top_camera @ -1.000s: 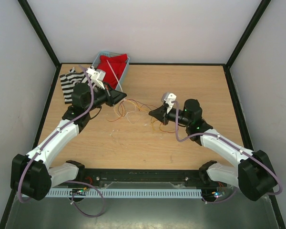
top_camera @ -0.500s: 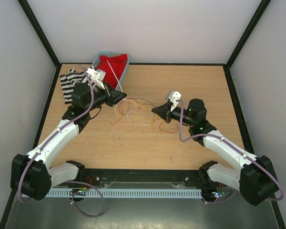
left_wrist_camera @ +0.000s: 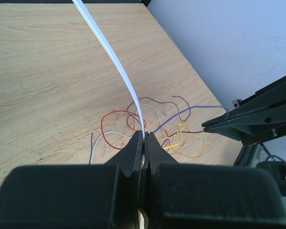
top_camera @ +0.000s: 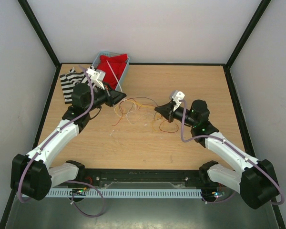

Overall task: Zip-tie the wires
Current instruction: Adjust the cable at the center of the board.

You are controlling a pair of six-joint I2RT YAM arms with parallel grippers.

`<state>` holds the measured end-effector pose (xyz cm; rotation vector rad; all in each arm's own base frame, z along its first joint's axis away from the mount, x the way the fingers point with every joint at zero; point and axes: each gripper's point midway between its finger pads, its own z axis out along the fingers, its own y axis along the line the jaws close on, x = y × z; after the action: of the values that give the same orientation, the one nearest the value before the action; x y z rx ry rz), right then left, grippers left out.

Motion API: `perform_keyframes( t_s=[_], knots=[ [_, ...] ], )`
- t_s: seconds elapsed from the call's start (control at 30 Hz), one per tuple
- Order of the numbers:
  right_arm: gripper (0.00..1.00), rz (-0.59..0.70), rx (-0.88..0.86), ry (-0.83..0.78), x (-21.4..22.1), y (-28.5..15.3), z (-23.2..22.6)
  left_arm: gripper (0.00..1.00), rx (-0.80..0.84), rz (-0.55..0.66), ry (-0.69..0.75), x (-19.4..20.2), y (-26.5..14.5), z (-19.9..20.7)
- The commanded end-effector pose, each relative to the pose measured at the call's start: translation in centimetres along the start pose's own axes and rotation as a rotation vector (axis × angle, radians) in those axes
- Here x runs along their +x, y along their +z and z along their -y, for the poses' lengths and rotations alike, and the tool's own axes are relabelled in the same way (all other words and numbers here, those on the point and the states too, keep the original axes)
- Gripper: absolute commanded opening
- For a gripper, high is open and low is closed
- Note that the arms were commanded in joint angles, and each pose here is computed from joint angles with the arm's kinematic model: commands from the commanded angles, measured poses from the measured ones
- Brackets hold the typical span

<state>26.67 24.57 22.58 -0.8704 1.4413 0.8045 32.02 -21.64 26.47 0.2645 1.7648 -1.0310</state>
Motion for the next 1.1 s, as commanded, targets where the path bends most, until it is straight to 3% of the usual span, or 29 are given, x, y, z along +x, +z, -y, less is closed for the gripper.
perform_keyframes(
  t_s=[0.0, 0.63, 0.77, 0.9, 1.0, 1.07],
  knots=[
    [0.0, 0.012, 0.033, 0.007, -0.3, -0.6, 0.4, 0.0, 0.007, 0.025, 0.013, -0.6, -0.1, 0.1],
    [0.0, 0.013, 0.123, 0.026, 0.1, -1.7, 2.1, 0.0, 0.004, 0.028, 0.013, -0.6, -0.3, 0.0],
    [0.01, 0.001, 0.05, 0.027, 0.5, -1.3, 1.1, 0.0, 0.007, 0.027, 0.012, -0.6, -0.2, 0.1],
    [0.35, -0.005, -0.033, 0.009, 0.1, -1.0, 0.0, 0.0, 0.016, 0.025, 0.018, -0.7, -0.2, 0.2],
    [0.52, -0.013, -0.073, -0.012, -0.3, -1.1, -0.6, 0.0, 0.018, 0.023, 0.019, -0.7, -0.2, 0.2],
    [0.58, -0.006, -0.09, -0.022, -1.0, -1.1, -0.8, 0.0, 0.018, 0.019, 0.017, -0.6, -0.1, 0.2]
  ],
)
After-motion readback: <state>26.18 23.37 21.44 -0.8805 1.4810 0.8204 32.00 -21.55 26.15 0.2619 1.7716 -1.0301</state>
